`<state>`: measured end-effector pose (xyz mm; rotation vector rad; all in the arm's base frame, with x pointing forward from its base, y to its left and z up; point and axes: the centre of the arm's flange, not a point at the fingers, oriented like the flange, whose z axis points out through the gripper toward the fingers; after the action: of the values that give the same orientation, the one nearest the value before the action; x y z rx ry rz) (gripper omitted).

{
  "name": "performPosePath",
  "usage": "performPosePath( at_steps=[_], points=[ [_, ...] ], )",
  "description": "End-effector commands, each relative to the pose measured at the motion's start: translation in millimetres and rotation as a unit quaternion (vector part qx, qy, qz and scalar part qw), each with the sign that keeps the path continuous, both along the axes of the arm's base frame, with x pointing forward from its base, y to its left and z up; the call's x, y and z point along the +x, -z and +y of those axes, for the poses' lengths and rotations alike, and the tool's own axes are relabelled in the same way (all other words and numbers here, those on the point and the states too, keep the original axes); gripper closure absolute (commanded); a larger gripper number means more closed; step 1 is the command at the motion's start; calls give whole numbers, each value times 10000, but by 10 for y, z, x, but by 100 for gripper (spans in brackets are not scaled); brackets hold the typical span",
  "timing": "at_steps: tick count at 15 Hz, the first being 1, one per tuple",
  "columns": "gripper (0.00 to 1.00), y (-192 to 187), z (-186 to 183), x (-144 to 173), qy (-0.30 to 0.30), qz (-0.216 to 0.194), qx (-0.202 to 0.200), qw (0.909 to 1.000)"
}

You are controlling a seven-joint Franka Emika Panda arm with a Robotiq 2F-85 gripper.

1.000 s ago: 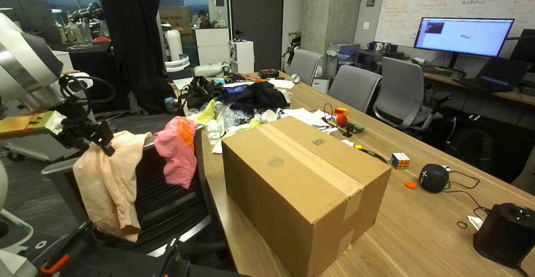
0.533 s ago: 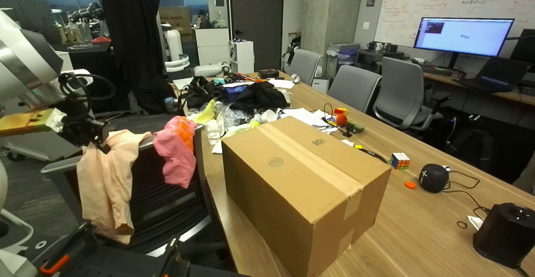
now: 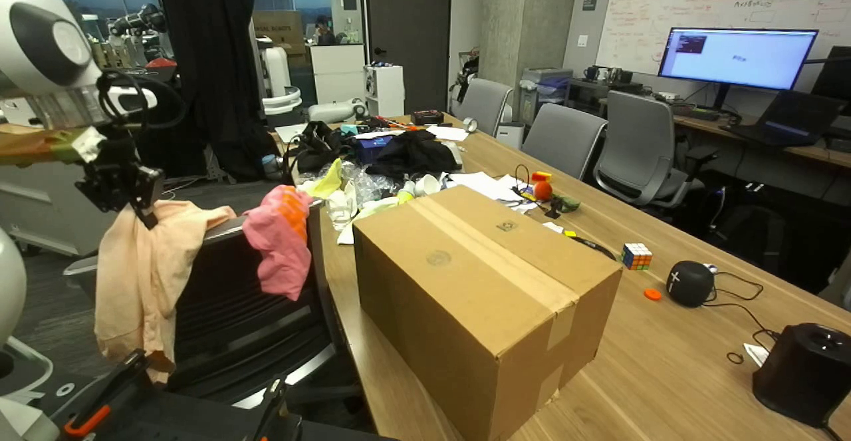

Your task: Pick up the clothes from the headrest of the chair and put them on the box

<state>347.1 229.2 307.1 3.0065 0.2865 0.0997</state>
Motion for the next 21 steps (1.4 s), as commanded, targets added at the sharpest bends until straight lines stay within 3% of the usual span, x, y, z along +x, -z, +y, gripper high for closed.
performPosePath(
  at_steps=[1,8,13,17,21],
  points=[
    [97,-922,-75,235,-121,30,-175,9998],
    [97,-2232,-395,753,307,-25,-294,9991],
    [97,-2628,-810,1217,1053,-128,-442,9934],
    [97,-2625,-1336,1697,1894,-42,-761,9789],
    [97,-2441,-2063,2103,2897,47,-948,9524]
  ],
)
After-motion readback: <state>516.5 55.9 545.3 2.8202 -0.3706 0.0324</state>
